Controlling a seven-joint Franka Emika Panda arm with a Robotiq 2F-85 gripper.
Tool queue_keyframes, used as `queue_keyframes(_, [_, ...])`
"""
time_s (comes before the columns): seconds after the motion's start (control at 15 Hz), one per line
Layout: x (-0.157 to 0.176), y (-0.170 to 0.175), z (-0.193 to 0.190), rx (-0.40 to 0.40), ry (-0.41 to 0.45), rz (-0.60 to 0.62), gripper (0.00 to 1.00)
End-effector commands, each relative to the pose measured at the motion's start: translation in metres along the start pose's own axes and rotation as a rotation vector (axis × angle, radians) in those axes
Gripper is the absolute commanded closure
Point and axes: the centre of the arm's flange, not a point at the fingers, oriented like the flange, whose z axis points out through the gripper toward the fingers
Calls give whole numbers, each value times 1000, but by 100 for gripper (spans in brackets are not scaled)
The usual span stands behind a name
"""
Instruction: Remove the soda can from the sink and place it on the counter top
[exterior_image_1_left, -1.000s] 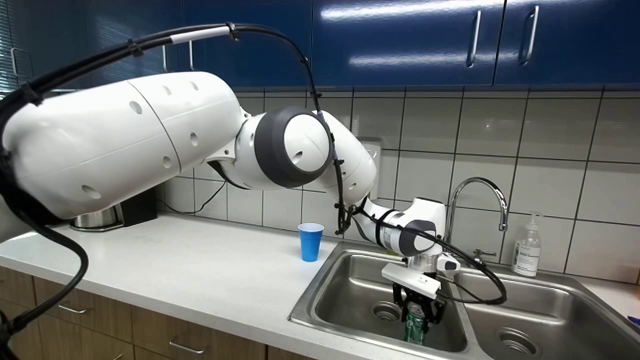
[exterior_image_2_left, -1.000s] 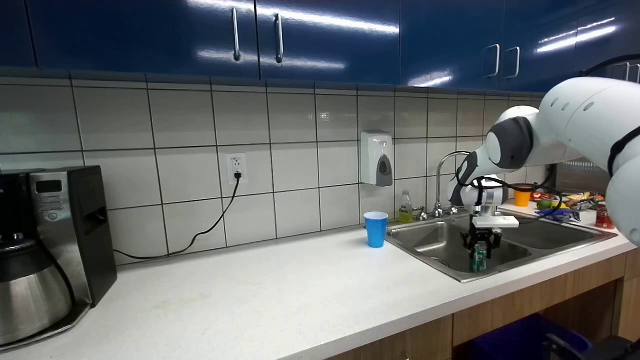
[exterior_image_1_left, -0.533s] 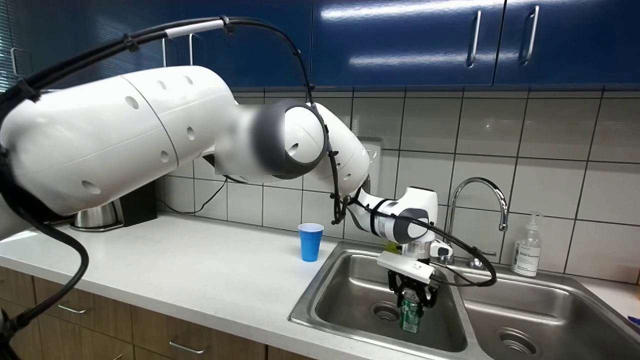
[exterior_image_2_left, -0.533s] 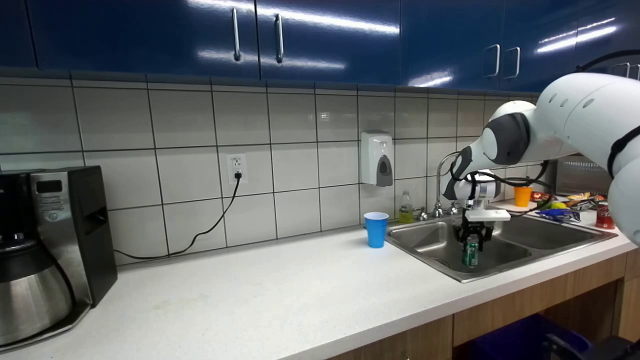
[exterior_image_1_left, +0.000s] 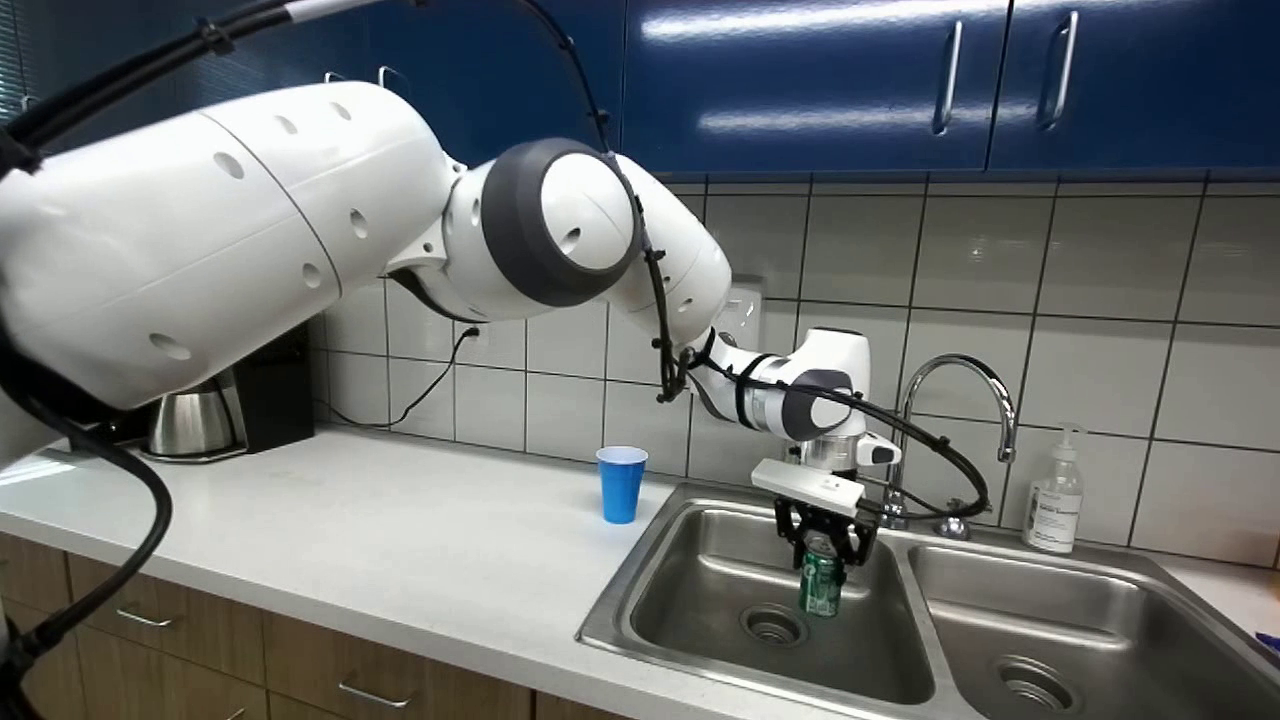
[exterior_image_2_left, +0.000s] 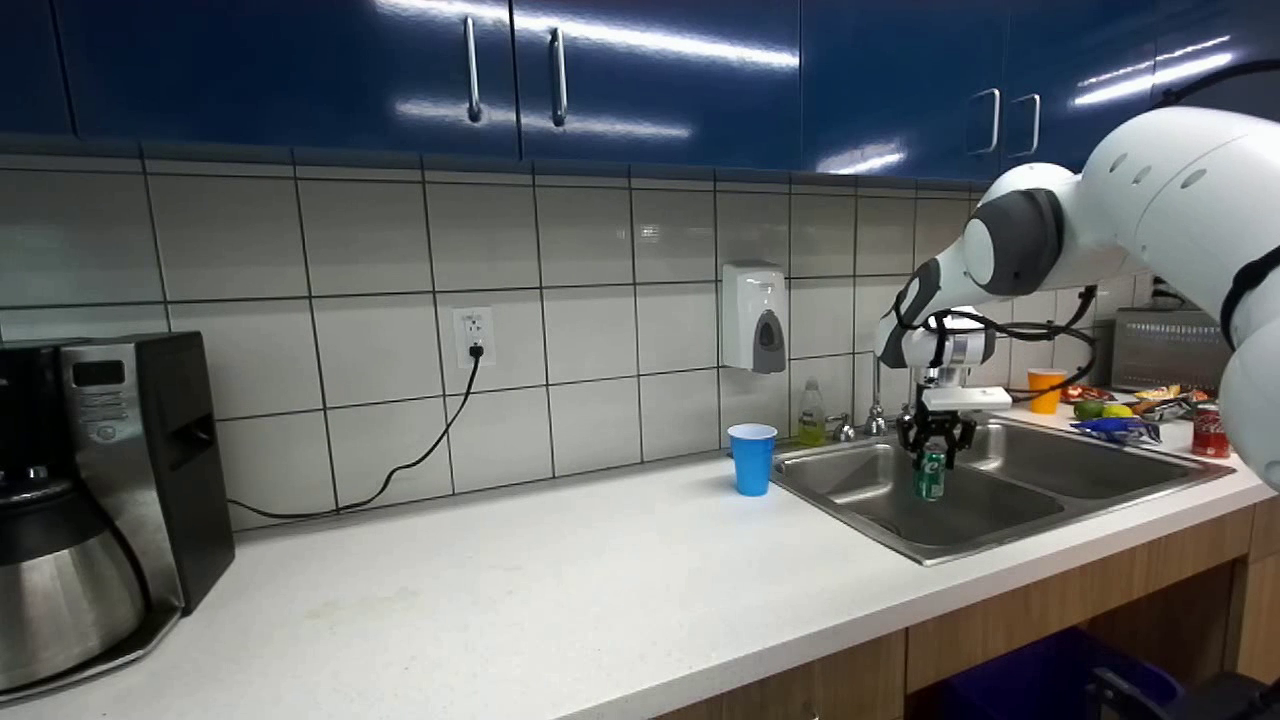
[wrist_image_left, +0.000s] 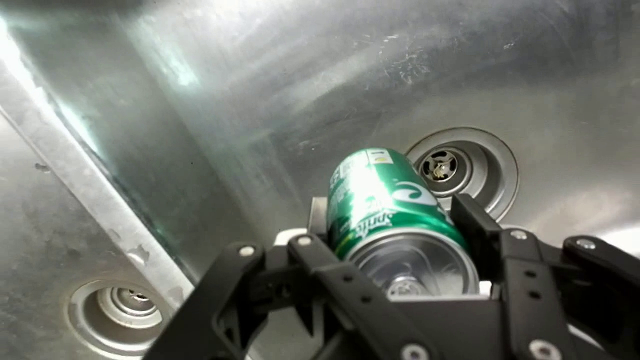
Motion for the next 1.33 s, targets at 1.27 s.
queue_keyframes(1.27, [-144,-66,-124,20,-102,-137,62])
